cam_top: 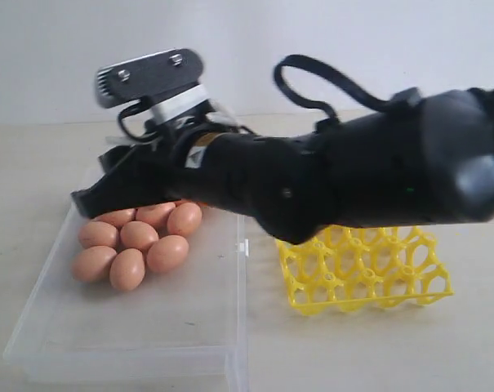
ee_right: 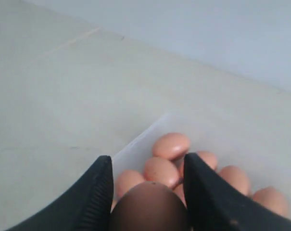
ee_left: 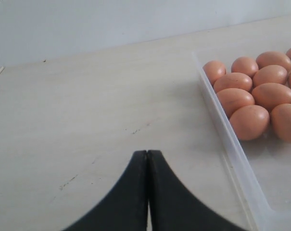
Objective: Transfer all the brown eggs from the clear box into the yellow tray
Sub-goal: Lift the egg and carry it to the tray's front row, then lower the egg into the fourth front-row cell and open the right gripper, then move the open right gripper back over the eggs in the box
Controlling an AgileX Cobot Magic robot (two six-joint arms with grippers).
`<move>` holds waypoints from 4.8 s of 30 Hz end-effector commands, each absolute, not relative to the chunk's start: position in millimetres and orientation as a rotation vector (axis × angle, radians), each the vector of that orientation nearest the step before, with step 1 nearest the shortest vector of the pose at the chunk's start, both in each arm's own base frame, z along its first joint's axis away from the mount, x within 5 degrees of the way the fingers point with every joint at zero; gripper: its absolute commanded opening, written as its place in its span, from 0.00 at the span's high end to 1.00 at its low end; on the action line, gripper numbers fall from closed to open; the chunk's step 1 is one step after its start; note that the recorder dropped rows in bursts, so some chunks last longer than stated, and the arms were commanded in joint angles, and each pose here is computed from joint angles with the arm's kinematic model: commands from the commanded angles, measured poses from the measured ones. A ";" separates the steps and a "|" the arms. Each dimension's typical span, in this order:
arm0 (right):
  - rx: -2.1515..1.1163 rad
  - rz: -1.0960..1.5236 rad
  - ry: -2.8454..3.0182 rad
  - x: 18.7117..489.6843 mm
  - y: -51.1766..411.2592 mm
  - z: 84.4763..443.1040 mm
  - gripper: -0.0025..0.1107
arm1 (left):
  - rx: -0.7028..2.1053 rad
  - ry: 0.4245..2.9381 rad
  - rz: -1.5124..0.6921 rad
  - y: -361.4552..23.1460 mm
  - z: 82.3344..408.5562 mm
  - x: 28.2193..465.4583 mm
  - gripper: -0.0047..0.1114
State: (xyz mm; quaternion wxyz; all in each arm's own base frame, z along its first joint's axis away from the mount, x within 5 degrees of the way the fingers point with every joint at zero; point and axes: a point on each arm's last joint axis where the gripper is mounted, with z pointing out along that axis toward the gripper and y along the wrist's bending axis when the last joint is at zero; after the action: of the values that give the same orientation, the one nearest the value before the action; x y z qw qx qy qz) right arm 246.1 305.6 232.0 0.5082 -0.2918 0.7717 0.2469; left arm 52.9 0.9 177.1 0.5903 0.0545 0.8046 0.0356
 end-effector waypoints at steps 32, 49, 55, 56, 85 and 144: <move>-0.101 0.259 1.845 339.3 67.9 158.8 0.98 | 0.125 1.857 0.075 0.6 179.3 52.7 0.96; -0.071 0.255 1.838 373.2 63.0 104.7 0.98 | 0.125 1.857 0.075 0.6 179.3 52.7 0.96; -0.106 0.218 1.859 372.8 62.3 99.5 0.98 | 0.125 1.857 0.075 0.6 179.3 52.7 0.96; -0.106 0.218 1.861 372.8 62.3 99.4 0.98 | 0.125 1.857 0.075 0.6 179.3 52.7 0.96; -0.068 0.183 1.882 374.0 58.5 98.1 0.50 | 0.125 1.857 0.075 0.6 179.3 52.7 0.96; -0.905 0.627 2.872 319.9 389.1 182.4 0.51 | 0.125 1.857 0.075 0.6 179.3 52.7 0.96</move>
State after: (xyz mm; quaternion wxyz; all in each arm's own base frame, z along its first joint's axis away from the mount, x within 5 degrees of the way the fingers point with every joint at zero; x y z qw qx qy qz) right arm 320.5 383.9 184.1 0.0406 -0.3047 0.9321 0.1917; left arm 52.9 0.9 177.1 0.5903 0.0545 0.8046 0.0356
